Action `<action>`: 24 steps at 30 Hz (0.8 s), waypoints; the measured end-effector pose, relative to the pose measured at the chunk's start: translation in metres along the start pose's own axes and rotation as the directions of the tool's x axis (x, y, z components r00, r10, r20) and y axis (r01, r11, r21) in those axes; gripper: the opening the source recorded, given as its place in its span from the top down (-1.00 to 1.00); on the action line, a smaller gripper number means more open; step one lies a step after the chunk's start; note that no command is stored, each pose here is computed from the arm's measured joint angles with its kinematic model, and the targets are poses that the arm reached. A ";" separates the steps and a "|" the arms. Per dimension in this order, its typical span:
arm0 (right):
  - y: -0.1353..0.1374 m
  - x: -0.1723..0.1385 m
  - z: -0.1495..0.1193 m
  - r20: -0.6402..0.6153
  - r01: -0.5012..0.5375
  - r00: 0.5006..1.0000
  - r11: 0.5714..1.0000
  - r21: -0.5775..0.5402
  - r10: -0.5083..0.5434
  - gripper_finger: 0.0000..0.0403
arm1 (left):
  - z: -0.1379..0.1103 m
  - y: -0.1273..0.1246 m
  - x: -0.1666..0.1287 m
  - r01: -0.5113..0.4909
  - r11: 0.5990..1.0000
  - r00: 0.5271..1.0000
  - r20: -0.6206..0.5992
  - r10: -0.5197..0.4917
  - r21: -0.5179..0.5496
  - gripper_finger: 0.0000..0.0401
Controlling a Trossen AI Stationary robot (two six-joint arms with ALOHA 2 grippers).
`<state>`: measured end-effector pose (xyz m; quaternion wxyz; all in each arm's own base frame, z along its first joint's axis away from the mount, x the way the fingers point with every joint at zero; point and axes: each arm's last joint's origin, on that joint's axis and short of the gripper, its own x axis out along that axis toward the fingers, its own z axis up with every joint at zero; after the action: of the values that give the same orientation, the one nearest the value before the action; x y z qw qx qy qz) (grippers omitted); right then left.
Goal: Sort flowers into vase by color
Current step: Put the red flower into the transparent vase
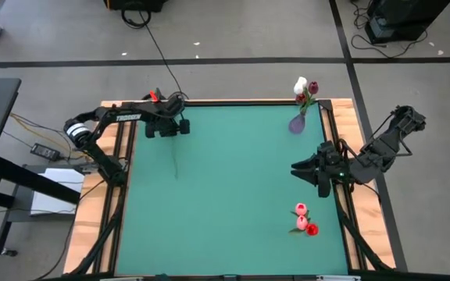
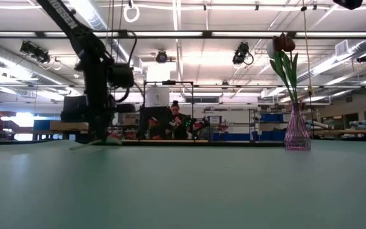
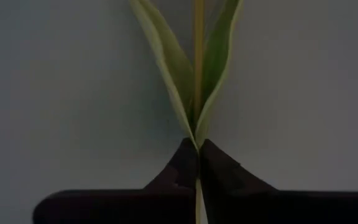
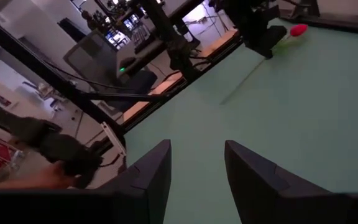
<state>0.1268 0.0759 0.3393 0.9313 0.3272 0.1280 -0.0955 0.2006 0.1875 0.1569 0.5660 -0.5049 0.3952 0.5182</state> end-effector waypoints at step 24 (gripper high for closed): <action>0.007 0.063 0.028 0.151 -0.003 0.988 0.987 -0.160 0.028 0.21 | -0.110 -0.114 -0.160 0.576 0.021 0.104 -0.048 -0.993 0.817 0.96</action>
<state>0.1935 0.0581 0.3456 0.9622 0.2447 0.0610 -0.1025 0.2974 0.0552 0.3110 0.9765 -0.2137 -0.0273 0.0039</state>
